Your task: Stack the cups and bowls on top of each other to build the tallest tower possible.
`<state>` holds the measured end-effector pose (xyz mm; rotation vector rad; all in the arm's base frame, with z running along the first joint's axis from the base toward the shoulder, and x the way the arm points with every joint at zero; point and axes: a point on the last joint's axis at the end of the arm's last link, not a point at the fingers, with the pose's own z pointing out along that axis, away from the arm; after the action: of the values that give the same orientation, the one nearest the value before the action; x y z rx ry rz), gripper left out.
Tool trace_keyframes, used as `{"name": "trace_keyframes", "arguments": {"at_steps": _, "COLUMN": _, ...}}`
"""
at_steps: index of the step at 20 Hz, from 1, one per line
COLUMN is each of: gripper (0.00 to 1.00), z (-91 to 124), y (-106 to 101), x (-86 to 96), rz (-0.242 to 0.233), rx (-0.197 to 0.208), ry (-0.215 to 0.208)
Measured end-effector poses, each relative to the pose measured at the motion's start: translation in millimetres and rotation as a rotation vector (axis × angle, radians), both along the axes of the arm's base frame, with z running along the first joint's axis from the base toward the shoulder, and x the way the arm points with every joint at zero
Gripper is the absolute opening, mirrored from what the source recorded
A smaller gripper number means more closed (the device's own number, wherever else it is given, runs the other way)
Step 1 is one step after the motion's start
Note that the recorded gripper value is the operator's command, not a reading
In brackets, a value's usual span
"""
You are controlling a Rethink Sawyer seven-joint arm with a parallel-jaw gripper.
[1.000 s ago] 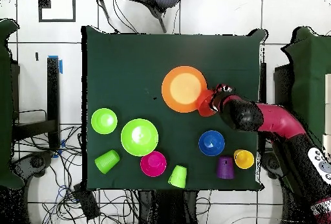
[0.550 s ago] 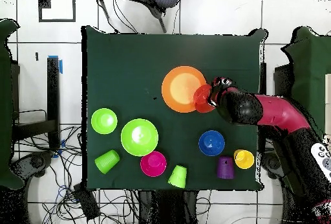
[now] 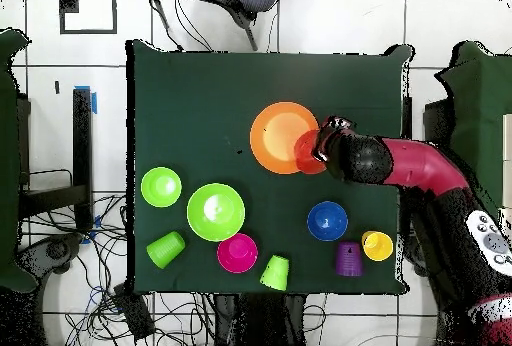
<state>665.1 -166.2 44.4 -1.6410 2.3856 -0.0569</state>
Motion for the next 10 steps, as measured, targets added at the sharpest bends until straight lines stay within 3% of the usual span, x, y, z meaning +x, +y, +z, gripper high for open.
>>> {"name": "trace_keyframes", "arguments": {"at_steps": 6, "gripper": 0.0, "z": -48.1, "y": 26.6, "x": 4.5, "rz": -0.015, "rx": -0.056, "ry": 0.07}}
{"name": "trace_keyframes", "arguments": {"at_steps": 10, "gripper": 0.0, "z": -59.2, "y": 29.0, "x": 7.9, "rz": -0.043, "rx": -0.086, "ry": 0.094}}
